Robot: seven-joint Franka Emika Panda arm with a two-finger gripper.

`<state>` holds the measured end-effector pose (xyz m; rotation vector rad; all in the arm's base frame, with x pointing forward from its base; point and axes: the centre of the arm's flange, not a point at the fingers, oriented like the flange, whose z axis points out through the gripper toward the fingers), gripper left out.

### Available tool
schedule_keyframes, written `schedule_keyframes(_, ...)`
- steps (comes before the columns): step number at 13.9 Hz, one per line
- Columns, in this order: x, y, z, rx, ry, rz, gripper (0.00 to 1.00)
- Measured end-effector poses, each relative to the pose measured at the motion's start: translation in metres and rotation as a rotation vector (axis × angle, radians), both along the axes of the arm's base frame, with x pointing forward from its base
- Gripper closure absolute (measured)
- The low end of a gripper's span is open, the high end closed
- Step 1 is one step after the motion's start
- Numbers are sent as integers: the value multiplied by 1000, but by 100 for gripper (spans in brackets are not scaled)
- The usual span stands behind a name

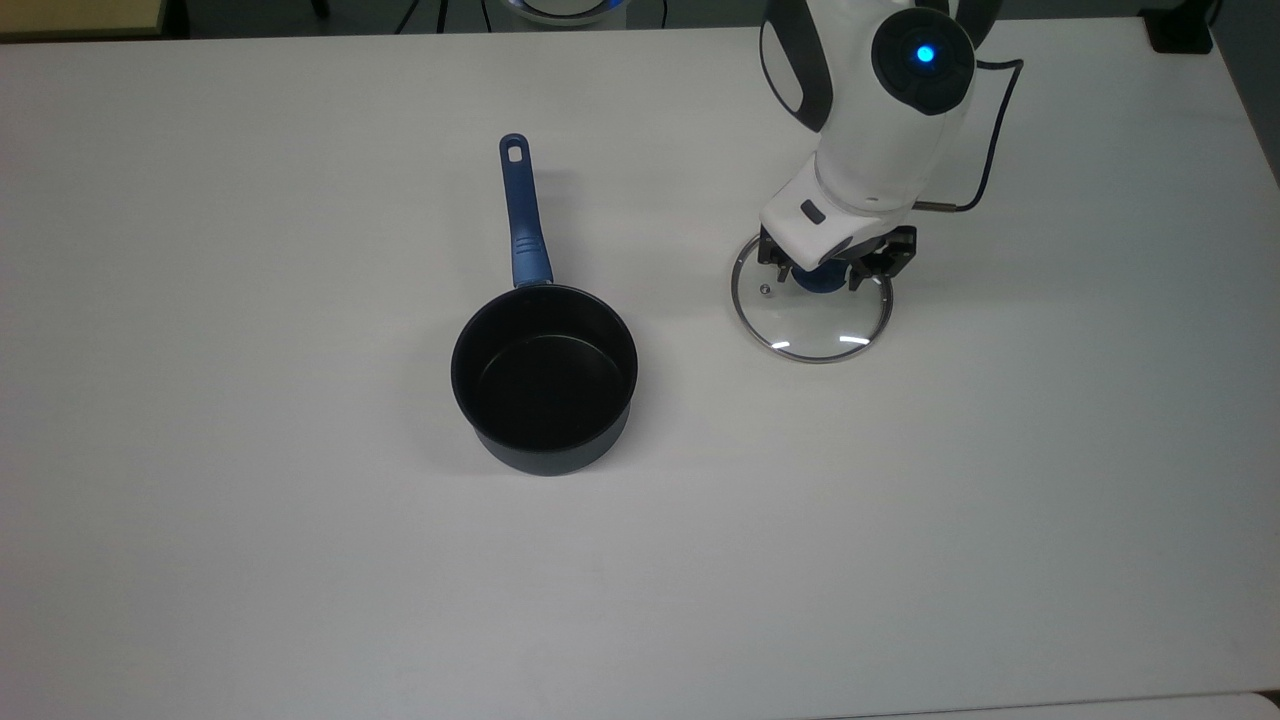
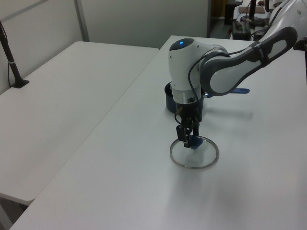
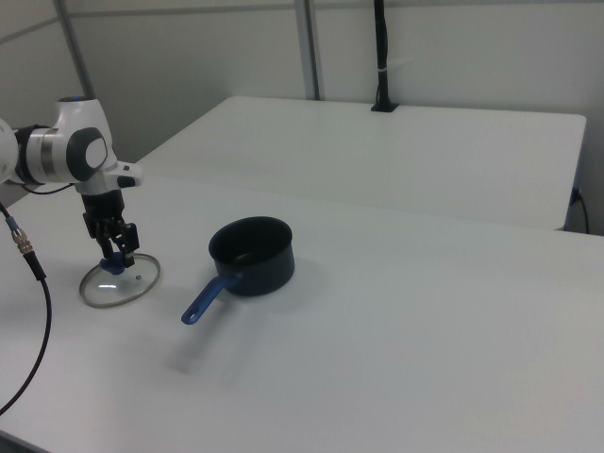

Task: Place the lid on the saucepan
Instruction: 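Lower the gripper and close it on the blue lid knob, then lift the glass lid and carry it over the saucepan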

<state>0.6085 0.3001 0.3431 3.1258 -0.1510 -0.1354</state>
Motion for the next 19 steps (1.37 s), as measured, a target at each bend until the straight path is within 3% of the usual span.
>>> schedule_keyframes(2,1,0,-4,-4,-2,-5,30)
schedule_keyframes(10,-4,6,-4,-11,12,4,30)
schedule_keyframes(13,-4,6,-4,-12,12,4,38)
schedule_keyframes(19,-11,3,4,-30,51,12,39)
